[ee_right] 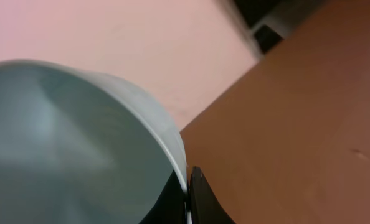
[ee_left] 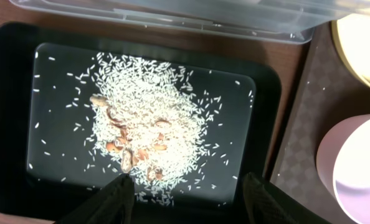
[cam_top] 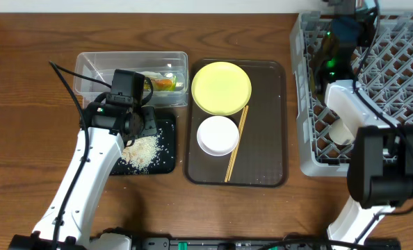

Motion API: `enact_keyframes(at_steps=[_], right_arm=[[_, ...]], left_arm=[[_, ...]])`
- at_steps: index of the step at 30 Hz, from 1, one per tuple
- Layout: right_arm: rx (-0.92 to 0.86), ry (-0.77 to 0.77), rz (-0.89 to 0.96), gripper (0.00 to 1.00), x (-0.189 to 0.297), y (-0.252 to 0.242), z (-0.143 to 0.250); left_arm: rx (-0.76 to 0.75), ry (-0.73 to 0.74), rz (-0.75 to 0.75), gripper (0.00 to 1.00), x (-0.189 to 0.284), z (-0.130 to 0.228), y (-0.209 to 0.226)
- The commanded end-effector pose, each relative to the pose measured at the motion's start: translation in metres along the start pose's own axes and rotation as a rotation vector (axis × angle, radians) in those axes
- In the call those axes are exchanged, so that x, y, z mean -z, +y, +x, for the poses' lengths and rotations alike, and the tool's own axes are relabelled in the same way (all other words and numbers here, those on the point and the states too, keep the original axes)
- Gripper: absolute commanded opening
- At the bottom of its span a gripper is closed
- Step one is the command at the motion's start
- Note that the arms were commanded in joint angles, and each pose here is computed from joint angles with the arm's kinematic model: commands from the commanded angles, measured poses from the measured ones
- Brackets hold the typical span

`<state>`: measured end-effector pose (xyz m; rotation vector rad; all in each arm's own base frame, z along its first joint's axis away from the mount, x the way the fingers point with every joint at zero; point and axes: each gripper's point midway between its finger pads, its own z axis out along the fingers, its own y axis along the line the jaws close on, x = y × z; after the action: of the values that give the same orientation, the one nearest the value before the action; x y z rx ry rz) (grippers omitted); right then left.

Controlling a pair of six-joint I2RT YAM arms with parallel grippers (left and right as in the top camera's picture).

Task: Sort waste into correct bins and load items into the dishwasher rack
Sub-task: 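Set the blue bowl into the rack's back row and open the right gripper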

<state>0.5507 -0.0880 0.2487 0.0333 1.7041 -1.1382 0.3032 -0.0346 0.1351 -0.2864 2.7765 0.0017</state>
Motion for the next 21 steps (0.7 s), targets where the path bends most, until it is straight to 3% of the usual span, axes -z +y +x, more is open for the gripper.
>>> enact_keyframes(at_steps=[1, 21], right_arm=[[0.062, -0.015, -0.063, 0.01, -0.007, 0.024, 0.01], [0.106, 0.024, -0.164, 0.01, 0.002, 0.078, 0.035]], left_arm=[[0.007, 0.004, -0.016, 0.6, -0.001, 0.001, 0.004], [0.029, 0.008, -0.005, 0.59, -0.001, 0.002, 0.002]])
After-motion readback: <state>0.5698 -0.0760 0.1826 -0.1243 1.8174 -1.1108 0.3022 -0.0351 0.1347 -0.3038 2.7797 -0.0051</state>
